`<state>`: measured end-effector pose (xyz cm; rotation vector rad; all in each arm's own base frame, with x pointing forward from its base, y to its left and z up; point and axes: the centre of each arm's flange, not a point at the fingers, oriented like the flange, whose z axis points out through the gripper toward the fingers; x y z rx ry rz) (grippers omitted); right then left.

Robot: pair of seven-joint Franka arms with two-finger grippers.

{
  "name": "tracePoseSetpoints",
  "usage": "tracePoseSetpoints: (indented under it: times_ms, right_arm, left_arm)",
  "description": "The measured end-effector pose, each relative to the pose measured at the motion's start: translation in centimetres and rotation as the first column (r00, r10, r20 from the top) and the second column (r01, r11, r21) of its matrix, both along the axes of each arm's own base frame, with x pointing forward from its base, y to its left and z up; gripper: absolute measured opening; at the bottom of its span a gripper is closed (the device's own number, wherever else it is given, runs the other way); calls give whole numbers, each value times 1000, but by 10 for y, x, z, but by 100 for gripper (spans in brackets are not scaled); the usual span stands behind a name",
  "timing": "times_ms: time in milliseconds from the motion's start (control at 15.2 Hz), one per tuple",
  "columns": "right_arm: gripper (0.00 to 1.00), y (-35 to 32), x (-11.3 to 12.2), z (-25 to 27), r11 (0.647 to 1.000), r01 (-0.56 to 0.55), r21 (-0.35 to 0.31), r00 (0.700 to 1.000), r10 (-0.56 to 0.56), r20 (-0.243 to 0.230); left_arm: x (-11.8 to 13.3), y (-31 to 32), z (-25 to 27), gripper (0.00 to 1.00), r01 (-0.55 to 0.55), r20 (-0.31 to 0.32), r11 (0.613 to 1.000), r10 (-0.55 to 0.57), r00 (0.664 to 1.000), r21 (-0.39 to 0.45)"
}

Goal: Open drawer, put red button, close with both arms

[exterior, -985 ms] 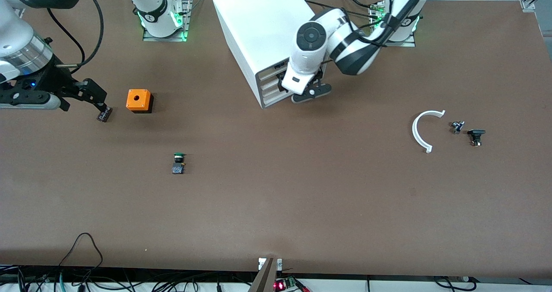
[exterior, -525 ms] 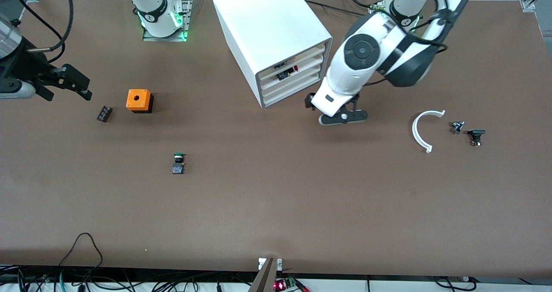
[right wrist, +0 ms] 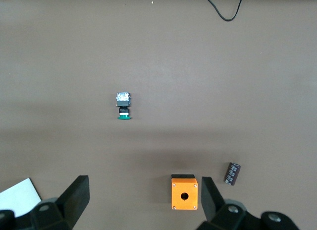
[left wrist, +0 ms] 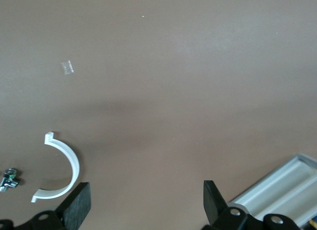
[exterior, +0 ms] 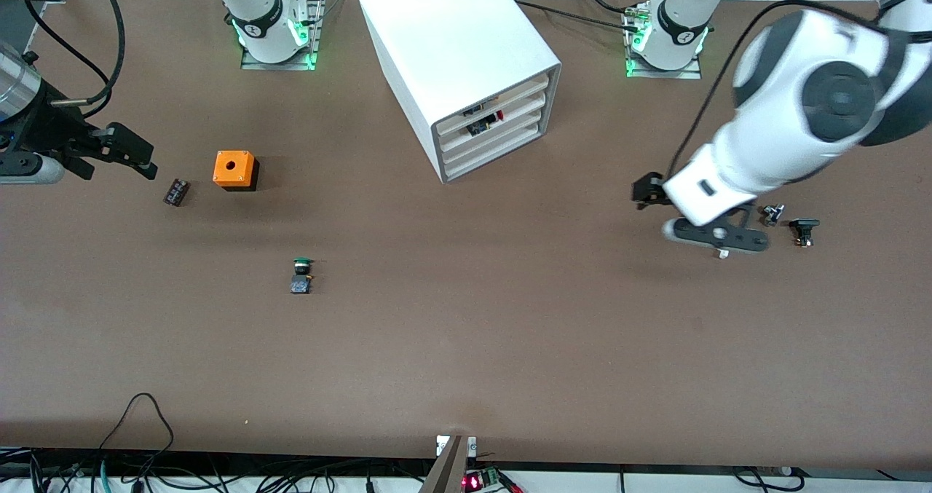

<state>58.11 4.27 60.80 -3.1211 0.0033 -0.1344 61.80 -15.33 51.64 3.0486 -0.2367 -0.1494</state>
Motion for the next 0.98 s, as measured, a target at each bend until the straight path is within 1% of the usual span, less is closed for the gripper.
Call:
tracePoseSetpoints:
  times_ms: [131, 197, 328, 460, 657, 788, 985]
  right_arm:
    - [100, 0, 0, 2, 1000, -2, -10, 1000, 2, 4]
    - [100, 0, 0, 2, 1000, -4, -20, 1000, 4, 6]
    - [100, 0, 0, 2, 1000, -7, -31, 1000, 7, 7]
    - [100, 0, 0, 3, 999, -8, -32, 1000, 8, 8]
    - [100, -1, 0, 3, 999, -9, -49, 1000, 9, 10]
    - [100, -1, 0, 3, 999, -9, -52, 1000, 10, 10]
    - [100, 0, 0, 3, 999, -9, -52, 1000, 10, 10]
  left_arm:
    - [2, 51, 11, 100, 29, 6, 1000, -29, 1000, -10]
    - [-2, 71, 15, 100, 28, 9, 1000, -28, 1000, 1]
    - [-17, 97, 22, 100, 4, 8, 1000, -4, 1000, 24]
    - [-37, 112, 32, 100, -20, 23, 999, 19, 1000, 38]
    - [-60, 123, 54, 100, -35, 109, 997, 27, 994, 68]
    - [-66, 126, 54, 100, -41, 110, 996, 32, 993, 80]
    - [-66, 130, 45, 100, -47, 92, 996, 39, 995, 82]
